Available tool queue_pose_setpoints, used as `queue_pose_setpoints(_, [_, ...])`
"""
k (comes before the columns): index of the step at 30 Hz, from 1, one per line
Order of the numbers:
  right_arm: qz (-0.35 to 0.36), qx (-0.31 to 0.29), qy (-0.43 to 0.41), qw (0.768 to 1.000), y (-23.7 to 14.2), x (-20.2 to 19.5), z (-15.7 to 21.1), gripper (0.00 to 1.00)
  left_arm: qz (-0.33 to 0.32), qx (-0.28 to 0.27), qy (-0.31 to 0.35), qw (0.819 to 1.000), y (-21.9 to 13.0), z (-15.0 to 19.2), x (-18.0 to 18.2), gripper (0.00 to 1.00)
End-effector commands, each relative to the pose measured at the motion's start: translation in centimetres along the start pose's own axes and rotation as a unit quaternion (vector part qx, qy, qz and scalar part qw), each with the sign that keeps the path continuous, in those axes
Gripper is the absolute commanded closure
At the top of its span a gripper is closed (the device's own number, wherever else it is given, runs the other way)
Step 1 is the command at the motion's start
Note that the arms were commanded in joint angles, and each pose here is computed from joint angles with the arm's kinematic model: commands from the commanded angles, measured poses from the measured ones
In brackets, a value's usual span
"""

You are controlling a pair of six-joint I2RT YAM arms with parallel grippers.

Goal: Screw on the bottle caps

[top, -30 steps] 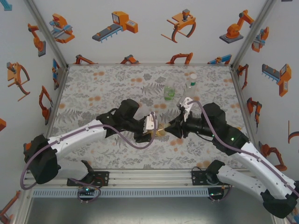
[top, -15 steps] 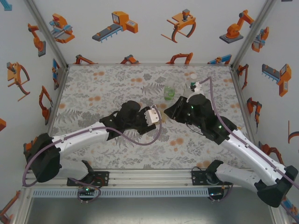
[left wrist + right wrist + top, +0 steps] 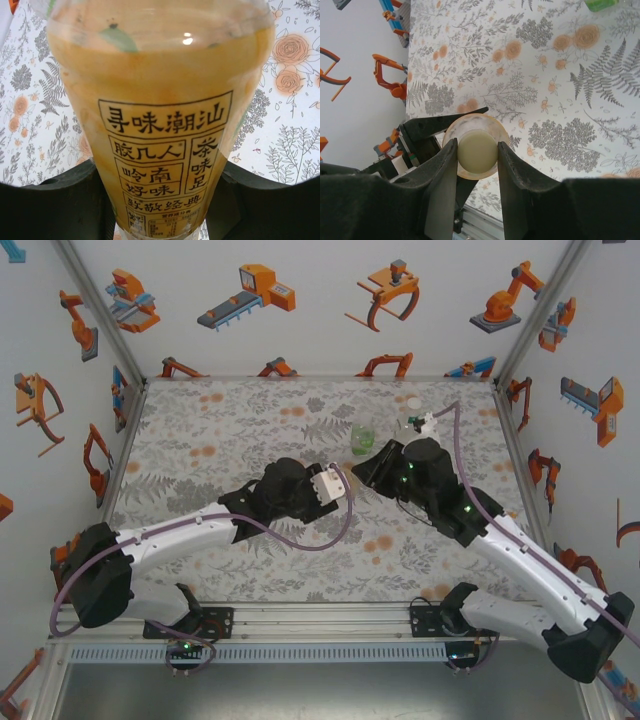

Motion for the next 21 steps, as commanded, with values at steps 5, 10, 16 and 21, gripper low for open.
queue_pose_setpoints(5, [-0.108,-0.089,-0.168,0.976,-3.7,2.2,-2.4,0.56,-0.002,-0.035,-0.033,0.999,-1.2,-2.3,1.0,1.0])
queue_pose_setpoints(10, [-0.182,-0.183,-0.266,0.929,-6.8,3.9,-4.0,0.52,0.072,-0.064,-0.033,0.995,-2.9,-3.7,0.2,1.0])
queue_pose_setpoints(16, [-0.29,-0.249,-0.395,0.836,-9.9,5.5,-3.6,0.44,0.241,-0.124,-0.005,0.963,-5.8,-5.3,-1.9,1.0])
queue_pose_setpoints(21, [-0.378,-0.267,-0.445,0.766,-11.7,6.4,-3.0,0.43,0.358,-0.161,0.025,0.919,-7.9,-6.3,-3.3,1.0])
Point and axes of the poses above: each hand's point on the last joint's axis, 136 mm out from that joint toward the fingers, its own y axis out along the fingers, its own x axis along the line the jaws close on, z = x × y, the point moved 10 cm from there along -y, back along the fingers, and after that the axes turned 14 degrees about -y, right-handed, at the moved point
